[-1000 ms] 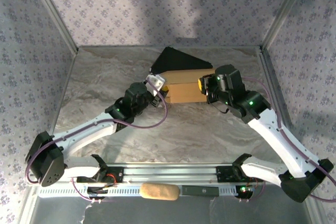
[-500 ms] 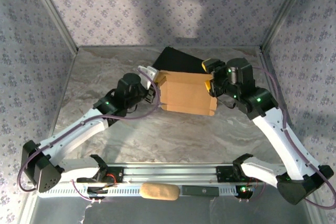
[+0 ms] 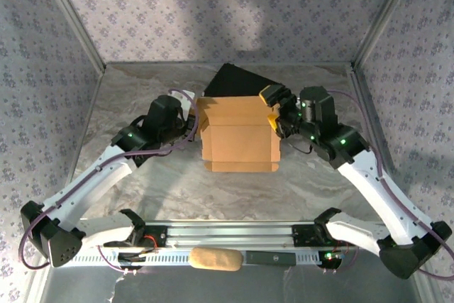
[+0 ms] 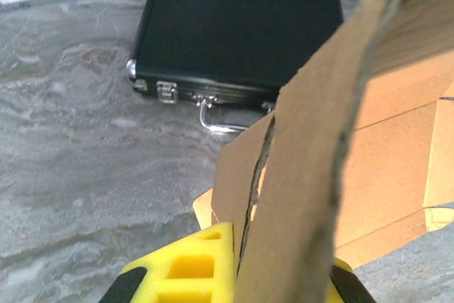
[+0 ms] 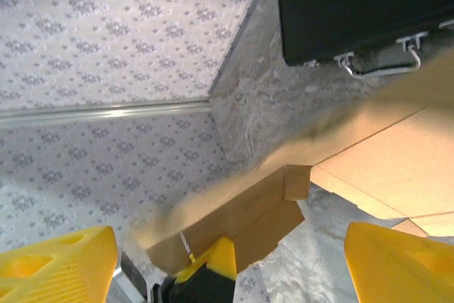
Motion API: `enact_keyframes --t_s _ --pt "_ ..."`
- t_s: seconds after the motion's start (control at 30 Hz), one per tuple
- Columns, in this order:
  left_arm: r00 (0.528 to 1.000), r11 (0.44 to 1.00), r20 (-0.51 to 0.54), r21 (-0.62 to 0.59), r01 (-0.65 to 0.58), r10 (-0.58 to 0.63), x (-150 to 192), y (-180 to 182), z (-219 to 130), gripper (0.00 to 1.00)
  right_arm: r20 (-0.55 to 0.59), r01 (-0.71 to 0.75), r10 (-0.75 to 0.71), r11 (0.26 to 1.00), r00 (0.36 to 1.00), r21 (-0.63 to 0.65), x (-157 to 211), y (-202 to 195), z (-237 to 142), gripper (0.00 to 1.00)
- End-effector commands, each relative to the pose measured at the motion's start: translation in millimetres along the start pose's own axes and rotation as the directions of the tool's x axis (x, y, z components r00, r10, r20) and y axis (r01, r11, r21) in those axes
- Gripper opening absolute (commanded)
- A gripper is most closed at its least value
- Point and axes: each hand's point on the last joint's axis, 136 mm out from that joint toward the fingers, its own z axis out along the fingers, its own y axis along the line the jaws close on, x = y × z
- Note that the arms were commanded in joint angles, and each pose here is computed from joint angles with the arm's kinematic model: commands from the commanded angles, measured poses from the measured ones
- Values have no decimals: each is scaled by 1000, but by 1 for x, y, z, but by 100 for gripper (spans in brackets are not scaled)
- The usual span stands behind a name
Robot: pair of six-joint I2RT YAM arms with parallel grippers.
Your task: Fold the paper box
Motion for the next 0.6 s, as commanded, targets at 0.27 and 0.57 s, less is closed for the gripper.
enact_keyframes --t_s 0.27,0.57 --pt "991 993 -63 15 117 -116 -3 -7 -15 0 86 -101 99 995 991 22 14 22 19 80" --pt "992 995 -84 21 94 -92 3 -9 -15 0 64 -122 120 992 991 28 16 31 51 71"
